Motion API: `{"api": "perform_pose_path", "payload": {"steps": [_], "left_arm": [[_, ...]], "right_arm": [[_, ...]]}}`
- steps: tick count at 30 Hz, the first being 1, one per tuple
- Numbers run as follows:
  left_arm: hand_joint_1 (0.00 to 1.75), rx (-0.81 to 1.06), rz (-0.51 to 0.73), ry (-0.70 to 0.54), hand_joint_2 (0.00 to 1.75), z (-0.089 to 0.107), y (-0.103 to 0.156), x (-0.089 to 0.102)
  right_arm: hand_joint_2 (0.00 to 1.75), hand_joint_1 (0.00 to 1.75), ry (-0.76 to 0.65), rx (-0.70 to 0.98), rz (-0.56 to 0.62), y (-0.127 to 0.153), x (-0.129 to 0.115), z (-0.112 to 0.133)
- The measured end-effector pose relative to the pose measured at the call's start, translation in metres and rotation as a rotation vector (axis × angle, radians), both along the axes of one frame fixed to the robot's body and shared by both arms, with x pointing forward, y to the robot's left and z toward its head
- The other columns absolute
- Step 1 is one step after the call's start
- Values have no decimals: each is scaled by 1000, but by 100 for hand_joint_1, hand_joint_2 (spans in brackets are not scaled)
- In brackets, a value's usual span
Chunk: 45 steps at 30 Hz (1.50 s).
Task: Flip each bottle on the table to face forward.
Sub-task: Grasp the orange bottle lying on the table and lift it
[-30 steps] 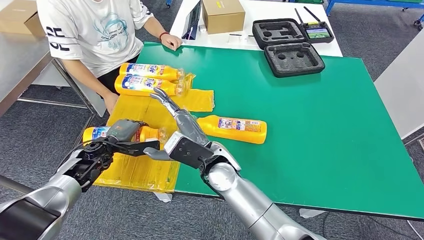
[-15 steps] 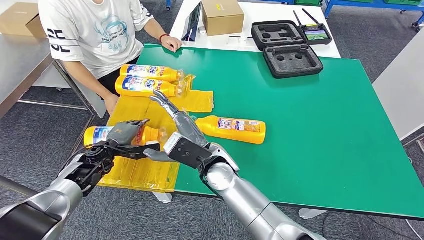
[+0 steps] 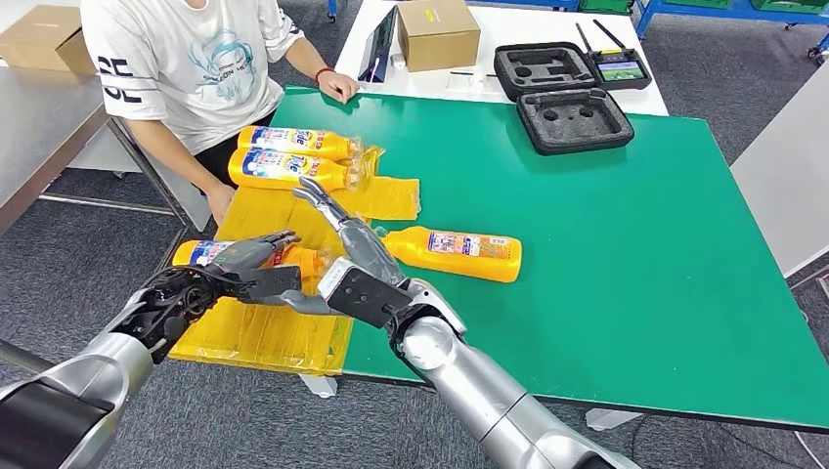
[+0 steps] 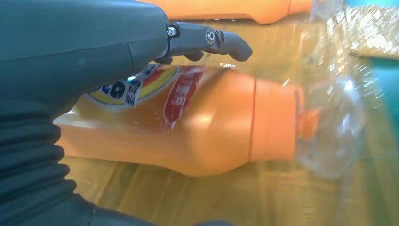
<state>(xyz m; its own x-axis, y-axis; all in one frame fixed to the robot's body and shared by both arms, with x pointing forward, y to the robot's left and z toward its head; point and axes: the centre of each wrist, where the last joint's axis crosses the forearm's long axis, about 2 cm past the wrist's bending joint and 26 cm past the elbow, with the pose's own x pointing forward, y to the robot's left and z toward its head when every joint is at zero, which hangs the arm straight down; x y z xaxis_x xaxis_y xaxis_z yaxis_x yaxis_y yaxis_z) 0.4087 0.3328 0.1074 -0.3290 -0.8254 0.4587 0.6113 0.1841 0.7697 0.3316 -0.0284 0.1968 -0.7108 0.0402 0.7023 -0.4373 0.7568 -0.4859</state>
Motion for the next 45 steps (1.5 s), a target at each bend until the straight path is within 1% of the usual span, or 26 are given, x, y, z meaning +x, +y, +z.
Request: {"api": "perform_pose_path", "payload": {"steps": [4,7,9,11,15,17,20,22,24,25,29,33,36,38,40,42,45], "left_arm": [[0,-55,11,11,0,1,3,1],[0,-156,20,-23,0,0,3,0],[0,-283,35,-98,0,-5,1,-4],[0,-408,74,-202,0,-12,-4,-10],[0,-520,151,-330,0,-18,-12,-19],[0,-544,221,-458,0,-17,-14,-22],[0,-516,353,-789,0,-8,-18,-27],[0,-465,359,-971,0,2,-22,-30],[0,-437,322,-1090,0,16,-27,-33],[0,-440,324,-1140,0,25,-29,-35],[0,-501,428,-1301,0,57,-27,-40],[0,-522,489,-1374,0,70,-20,-46],[0,-543,525,-1401,0,75,-17,-49],[0,-597,578,-1401,0,75,-15,-50],[0,-690,667,-1380,0,71,-11,-52],[0,-787,763,-1343,0,63,-7,-56],[0,-851,837,-1298,0,49,-4,-69]], "right_arm": [[175,0,0,-4,-4,0,0,-1],[175,0,-4,-12,-5,0,0,-2],[175,0,-5,-19,-6,0,-1,-2],[175,0,-2,-25,-7,0,-1,-3],[175,0,4,-28,-7,1,-2,-4],[175,0,6,-28,-4,2,-3,-3],[175,0,12,-23,6,4,-4,-2],[175,0,17,-19,16,6,-5,-2],[175,0,12,-17,21,8,-6,-2],[175,0,6,-17,18,8,-7,-2],[175,0,-21,-20,-4,8,-8,-2],[175,0,-24,-20,-6,9,-8,-2],[175,0,-38,-30,-14,9,-9,-2],[175,0,-67,-56,-47,7,-8,-2],[175,0,-101,-101,-108,1,-5,-1],[175,0,-121,-163,-185,-12,1,0],[175,0,-115,-273,-296,-41,18,-3]]}}
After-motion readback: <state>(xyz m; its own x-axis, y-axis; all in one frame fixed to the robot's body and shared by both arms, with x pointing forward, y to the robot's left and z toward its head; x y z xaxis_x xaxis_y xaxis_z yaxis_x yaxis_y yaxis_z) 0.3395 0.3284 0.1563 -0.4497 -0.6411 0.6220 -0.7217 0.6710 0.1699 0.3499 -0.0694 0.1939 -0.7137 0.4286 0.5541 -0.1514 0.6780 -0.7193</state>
